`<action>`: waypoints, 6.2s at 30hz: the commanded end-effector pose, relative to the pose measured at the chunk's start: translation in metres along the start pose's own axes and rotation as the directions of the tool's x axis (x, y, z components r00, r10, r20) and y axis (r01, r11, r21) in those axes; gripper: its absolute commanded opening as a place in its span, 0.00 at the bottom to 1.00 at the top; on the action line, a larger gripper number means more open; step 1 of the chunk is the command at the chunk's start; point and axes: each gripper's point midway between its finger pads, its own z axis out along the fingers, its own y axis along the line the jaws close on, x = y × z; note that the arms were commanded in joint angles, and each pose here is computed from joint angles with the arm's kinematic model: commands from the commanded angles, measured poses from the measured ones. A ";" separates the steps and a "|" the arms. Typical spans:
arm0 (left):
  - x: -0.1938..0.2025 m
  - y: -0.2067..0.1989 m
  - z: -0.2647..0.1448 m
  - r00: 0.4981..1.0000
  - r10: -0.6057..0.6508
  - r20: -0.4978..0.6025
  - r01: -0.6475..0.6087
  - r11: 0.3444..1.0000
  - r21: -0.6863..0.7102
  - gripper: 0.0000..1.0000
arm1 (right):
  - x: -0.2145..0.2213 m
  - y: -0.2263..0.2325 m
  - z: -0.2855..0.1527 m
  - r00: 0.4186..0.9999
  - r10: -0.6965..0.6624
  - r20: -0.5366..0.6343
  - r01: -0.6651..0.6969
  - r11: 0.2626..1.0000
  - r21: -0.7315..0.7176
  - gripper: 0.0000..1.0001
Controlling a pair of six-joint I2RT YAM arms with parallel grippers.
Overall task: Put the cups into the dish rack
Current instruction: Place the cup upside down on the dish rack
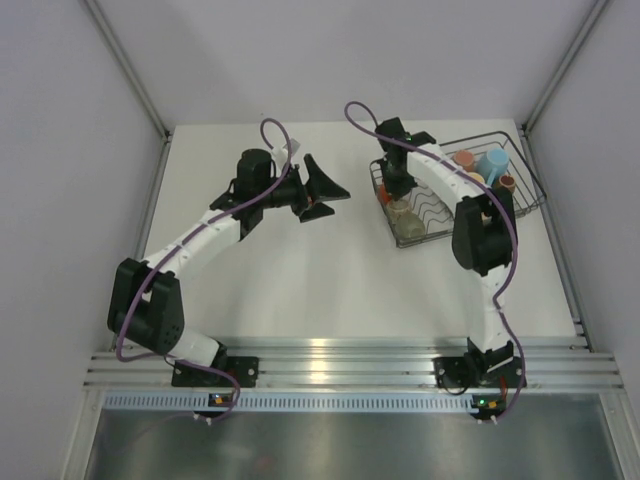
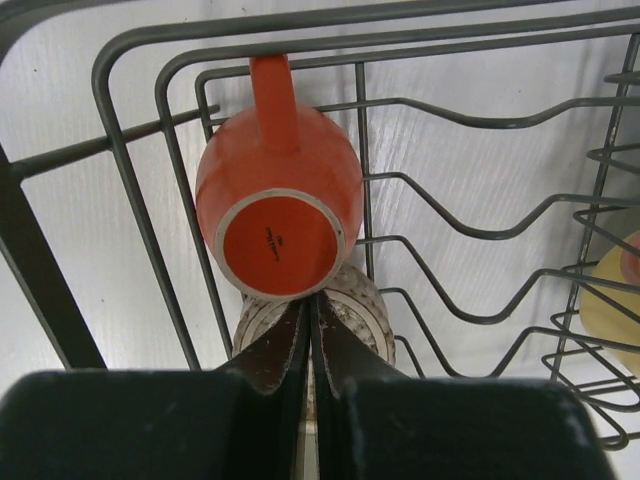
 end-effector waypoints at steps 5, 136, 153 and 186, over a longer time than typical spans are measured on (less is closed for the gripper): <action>-0.015 -0.028 -0.008 0.995 0.085 0.054 -0.088 0.994 0.059 0.98 | -0.058 -0.003 -0.055 0.948 0.071 0.311 -0.062 0.997 -0.040 0.00; -0.001 -0.017 -0.015 0.997 0.067 0.046 -0.069 0.997 0.043 0.98 | -0.056 -0.003 -0.134 0.906 0.084 0.414 -0.076 0.996 -0.037 0.46; 0.002 -0.016 -0.016 0.997 0.067 0.041 -0.069 0.997 0.043 0.98 | 0.000 0.041 -0.092 0.984 0.082 0.158 -0.074 0.996 -0.056 0.36; 0.009 -0.016 -0.023 0.997 0.063 0.050 -0.065 0.997 0.041 0.98 | 0.002 0.027 -0.093 0.954 0.180 0.241 -0.197 0.979 0.045 0.29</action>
